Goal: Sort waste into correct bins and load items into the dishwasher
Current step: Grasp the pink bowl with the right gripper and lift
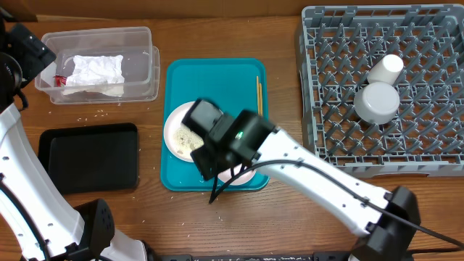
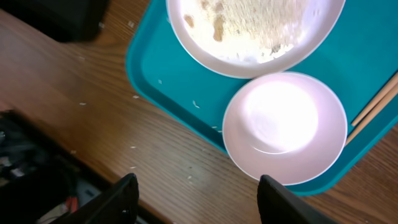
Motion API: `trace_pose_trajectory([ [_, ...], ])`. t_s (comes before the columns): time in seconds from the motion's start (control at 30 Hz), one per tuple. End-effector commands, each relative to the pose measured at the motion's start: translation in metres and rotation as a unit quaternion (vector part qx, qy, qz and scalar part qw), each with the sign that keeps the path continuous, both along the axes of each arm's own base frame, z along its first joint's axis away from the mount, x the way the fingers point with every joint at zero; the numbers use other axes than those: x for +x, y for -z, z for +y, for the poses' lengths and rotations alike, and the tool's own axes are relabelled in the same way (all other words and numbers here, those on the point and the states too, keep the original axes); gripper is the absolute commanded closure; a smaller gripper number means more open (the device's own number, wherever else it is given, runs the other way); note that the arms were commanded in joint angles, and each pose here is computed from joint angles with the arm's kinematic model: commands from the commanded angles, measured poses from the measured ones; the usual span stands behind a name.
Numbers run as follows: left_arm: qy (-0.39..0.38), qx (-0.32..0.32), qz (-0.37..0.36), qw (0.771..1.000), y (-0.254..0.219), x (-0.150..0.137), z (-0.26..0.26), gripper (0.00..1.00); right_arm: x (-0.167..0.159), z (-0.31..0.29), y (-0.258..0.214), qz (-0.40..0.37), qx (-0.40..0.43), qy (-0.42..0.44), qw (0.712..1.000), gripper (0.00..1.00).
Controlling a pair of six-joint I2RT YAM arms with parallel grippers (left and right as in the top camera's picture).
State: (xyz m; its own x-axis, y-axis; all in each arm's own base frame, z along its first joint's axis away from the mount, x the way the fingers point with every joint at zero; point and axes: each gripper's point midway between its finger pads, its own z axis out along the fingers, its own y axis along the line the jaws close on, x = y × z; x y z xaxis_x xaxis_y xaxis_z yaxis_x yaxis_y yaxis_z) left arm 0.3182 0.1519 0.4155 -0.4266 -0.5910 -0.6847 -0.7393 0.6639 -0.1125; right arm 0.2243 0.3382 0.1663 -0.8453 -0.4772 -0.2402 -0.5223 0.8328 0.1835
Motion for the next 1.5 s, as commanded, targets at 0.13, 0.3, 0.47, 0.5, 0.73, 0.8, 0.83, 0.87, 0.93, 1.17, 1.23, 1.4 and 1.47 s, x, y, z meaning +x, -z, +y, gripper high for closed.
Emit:
trace_pose_trajectory([
  [0.13,-0.005,0.008,0.000,1.000,-0.002,-0.003,0.004,0.00,0.006,-0.011,0.060,-0.028,-0.034,0.034,0.998,0.38],
  [0.3,-0.005,0.008,0.000,1.000,-0.002,-0.003,0.004,0.00,-0.001,-0.009,0.093,-0.020,-0.019,0.027,0.999,0.40],
  [0.47,-0.005,0.008,0.000,1.000,-0.002,-0.003,0.004,0.00,-0.012,-0.008,0.114,-0.025,-0.021,0.015,0.999,0.43],
  [0.5,-0.005,0.008,0.000,1.000,-0.002,-0.003,0.004,0.00,-0.012,-0.009,0.116,-0.030,-0.024,0.015,0.999,0.44],
  [0.73,-0.005,0.008,0.000,1.000,-0.002,-0.003,0.004,0.00,-0.012,-0.008,0.123,-0.041,-0.027,0.012,0.999,0.53],
  [0.8,-0.005,0.008,0.000,1.000,-0.002,-0.003,0.004,0.00,-0.011,-0.009,0.128,-0.043,-0.036,0.011,0.998,0.53],
  [0.83,-0.005,0.008,0.000,1.000,-0.002,-0.003,0.004,0.00,-0.010,-0.010,0.131,-0.044,-0.041,0.012,0.998,0.54],
  [0.87,-0.005,0.008,0.000,1.000,-0.002,-0.003,0.004,0.00,-0.010,-0.010,0.132,-0.044,-0.042,0.010,0.998,0.56],
  [0.93,-0.005,0.008,0.000,1.000,-0.002,-0.003,0.004,0.00,-0.010,-0.011,0.137,-0.045,-0.050,-0.002,0.998,0.59],
  [1.17,-0.005,0.008,0.000,1.000,-0.002,-0.003,0.004,0.00,-0.010,-0.013,0.139,-0.046,-0.056,-0.011,0.997,0.77],
  [1.23,-0.005,0.008,0.000,1.000,-0.002,-0.003,0.004,0.00,-0.010,-0.013,0.138,-0.045,-0.057,-0.011,0.997,0.85],
  [1.4,-0.005,0.008,0.000,1.000,-0.002,-0.003,0.004,0.00,0.001,0.005,0.095,-0.050,-0.041,-0.010,0.998,0.96],
  [1.47,-0.005,0.008,0.000,1.000,-0.002,-0.003,0.004,0.00,0.012,0.011,0.070,-0.061,-0.032,-0.002,0.998,0.96],
])
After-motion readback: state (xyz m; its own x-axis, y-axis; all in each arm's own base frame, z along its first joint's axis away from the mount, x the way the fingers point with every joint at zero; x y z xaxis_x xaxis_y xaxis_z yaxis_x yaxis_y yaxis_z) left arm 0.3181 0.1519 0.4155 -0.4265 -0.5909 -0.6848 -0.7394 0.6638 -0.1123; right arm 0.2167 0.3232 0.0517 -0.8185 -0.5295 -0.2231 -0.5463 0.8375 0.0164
